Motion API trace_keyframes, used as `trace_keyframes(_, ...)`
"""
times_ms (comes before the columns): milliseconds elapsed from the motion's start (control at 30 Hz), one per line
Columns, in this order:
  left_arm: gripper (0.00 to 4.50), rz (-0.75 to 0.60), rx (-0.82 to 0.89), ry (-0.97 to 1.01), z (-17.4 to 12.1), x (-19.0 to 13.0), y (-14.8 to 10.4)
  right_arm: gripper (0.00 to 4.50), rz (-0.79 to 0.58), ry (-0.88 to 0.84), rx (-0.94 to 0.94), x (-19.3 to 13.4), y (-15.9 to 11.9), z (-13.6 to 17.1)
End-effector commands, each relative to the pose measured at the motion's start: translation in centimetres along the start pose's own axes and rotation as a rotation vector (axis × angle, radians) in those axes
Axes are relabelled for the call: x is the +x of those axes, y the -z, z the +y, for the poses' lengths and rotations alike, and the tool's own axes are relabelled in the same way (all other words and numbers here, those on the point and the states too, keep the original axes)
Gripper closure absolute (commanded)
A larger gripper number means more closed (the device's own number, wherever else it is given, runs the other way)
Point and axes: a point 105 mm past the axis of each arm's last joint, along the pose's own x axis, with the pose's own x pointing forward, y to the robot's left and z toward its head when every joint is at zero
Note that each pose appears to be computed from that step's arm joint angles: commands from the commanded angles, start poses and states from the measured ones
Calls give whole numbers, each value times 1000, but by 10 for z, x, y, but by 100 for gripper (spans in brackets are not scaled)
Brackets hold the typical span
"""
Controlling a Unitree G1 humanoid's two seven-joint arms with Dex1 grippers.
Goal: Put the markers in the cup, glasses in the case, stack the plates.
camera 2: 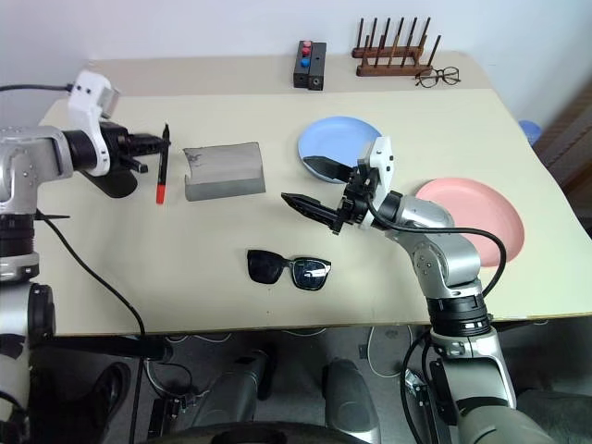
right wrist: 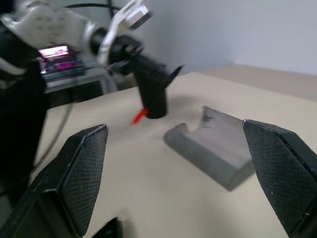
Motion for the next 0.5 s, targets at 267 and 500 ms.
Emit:
trace_keyframes(267, 442, -636, 141, -249, 51, -59, -110, 6, -144, 133, -84, -3, -21, -20)
trace_keyframes(500, 442, -724, 138, -426, 94, -93, -99, 6, -144, 140, -95, -4, -21, -21)
